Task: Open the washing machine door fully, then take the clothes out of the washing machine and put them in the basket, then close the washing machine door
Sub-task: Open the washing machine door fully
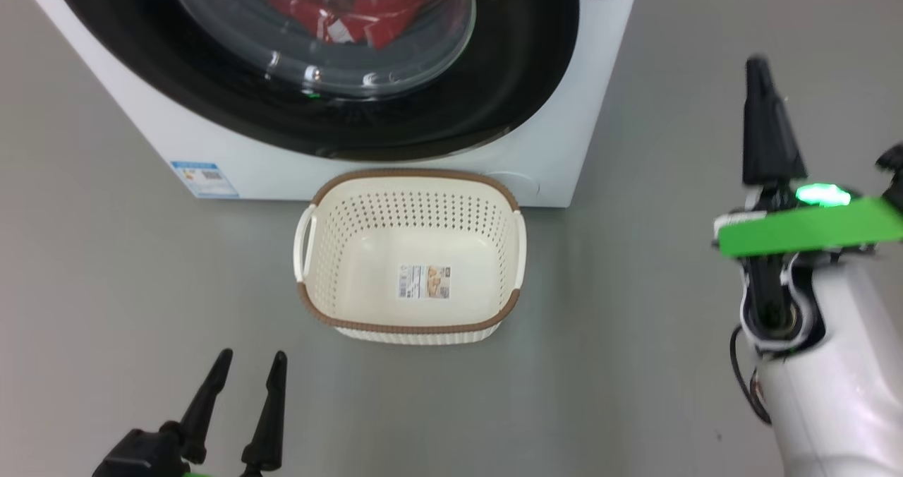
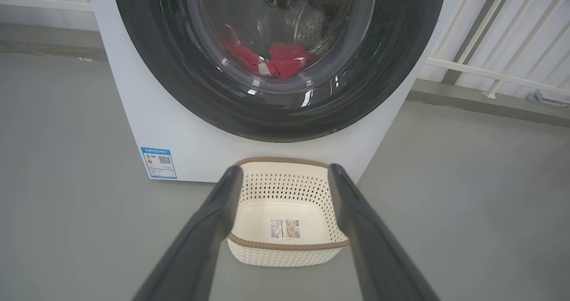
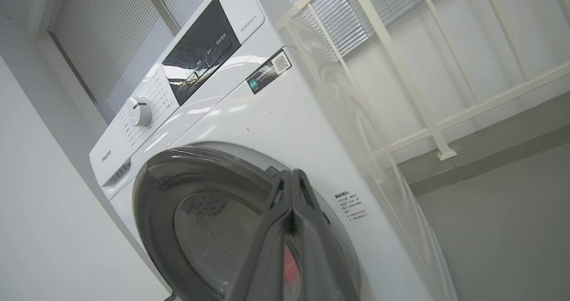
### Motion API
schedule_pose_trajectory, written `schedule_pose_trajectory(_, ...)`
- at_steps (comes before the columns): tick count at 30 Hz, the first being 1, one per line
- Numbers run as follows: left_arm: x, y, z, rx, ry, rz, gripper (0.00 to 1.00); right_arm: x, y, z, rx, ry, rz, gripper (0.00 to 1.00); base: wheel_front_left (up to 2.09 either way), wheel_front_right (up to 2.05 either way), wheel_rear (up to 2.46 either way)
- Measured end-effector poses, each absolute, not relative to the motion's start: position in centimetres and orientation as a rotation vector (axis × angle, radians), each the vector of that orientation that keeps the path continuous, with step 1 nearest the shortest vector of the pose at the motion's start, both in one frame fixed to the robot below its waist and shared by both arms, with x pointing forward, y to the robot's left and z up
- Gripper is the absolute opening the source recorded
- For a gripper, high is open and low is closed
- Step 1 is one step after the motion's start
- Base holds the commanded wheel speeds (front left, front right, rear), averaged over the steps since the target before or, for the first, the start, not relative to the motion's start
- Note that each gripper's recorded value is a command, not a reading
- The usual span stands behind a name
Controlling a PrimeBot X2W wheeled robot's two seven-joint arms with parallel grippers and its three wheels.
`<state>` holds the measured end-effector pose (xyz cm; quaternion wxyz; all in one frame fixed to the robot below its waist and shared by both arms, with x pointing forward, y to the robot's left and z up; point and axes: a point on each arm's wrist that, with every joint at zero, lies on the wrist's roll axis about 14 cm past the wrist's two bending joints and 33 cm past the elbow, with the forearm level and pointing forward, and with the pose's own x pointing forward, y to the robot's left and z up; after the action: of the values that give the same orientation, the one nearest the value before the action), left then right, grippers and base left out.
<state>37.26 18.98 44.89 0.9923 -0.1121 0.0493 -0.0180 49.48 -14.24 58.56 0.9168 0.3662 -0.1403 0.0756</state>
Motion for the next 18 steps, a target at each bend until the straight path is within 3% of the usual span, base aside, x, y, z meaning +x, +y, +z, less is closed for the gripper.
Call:
schedule_pose_trajectory(9,38.7,19.9,44.3,-0.224,0.110,-0.015,1.00,54.8,-11.6,61.5,0.860,-0.343,0.234,0.00,0.00,0.00,0.00)
schedule_pose_trajectory(18,39.2,21.0,43.5,-0.229,0.132,0.019,1.00,59.1,-8.3,61.5,1.072,-0.262,0.332,0.00,0.00,0.00,0.00)
